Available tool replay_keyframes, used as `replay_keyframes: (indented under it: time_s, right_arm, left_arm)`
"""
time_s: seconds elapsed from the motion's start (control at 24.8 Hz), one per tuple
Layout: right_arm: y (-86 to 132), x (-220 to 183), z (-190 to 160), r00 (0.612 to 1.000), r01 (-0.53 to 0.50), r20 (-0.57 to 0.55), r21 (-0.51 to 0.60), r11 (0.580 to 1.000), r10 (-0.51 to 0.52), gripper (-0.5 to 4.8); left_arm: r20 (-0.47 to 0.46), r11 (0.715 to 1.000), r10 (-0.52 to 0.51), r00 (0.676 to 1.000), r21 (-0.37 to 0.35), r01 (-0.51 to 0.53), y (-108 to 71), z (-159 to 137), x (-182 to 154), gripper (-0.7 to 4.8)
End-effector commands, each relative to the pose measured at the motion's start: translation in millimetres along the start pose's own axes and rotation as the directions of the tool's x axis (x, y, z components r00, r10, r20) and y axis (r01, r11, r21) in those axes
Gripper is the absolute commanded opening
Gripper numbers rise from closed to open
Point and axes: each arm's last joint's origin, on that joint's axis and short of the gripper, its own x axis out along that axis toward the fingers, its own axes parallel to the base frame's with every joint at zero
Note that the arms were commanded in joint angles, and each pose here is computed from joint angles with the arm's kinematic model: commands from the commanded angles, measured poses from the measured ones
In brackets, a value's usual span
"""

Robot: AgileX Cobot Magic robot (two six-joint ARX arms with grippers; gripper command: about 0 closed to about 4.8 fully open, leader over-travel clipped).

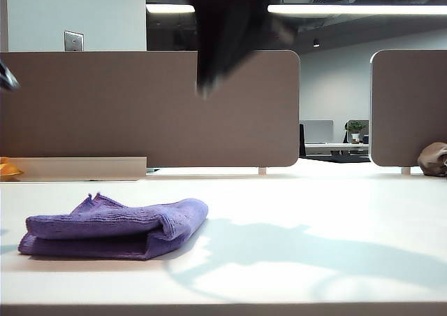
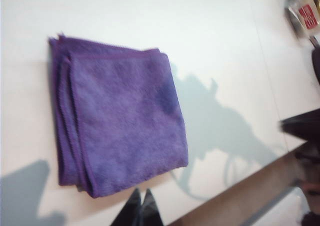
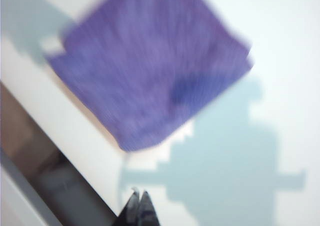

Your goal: Fold the bottom of the cloth upward, then fold it vertically to form a square shape.

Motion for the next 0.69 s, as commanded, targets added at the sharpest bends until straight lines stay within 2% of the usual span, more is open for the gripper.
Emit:
replay_keyframes:
  time_s: [0.04, 0.24, 0.4, 0.6, 0.69]
  right_arm:
    - [4.1, -40.6, 4.3, 0.981, 0.002, 0.195, -0.02, 1.0, 0.002, -0.08]
    - [4.8, -89.5, -6.2, 0.917, 0.076, 0.395, -0.027, 0.997, -0.059, -0.08]
    - [3.9, -112.5, -24.9, 0.869, 0.077, 0.492, -0.026, 0.997, -0.054, -0.08]
    - [3.2, -126.3, -54.3, 0.813, 0.072, 0.581, -0.031, 0.997, -0.041, -0.08]
    - [2.9, -133.4, -74.8, 0.772, 0.069, 0.635, -0.038, 0.997, -0.03, -0.08]
  left_arm:
    - [0.088, 0.998, 0.029, 0.996, 0.058, -0.034, -9.9, -2.2, -14.6, -0.05]
    - [0.243, 0.996, 0.046, 0.969, 0.057, -0.062, -26.6, -13.9, -41.1, -0.05]
    - [0.373, 0.992, 0.035, 0.927, 0.103, -0.079, -39.8, -27.8, -63.0, -0.05]
    - [0.449, 0.991, -0.005, 0.894, 0.12, -0.055, -49.2, -42.6, -78.7, -0.05]
    - [0.481, 0.99, -0.022, 0.876, 0.134, -0.049, -52.7, -49.2, -84.9, -0.05]
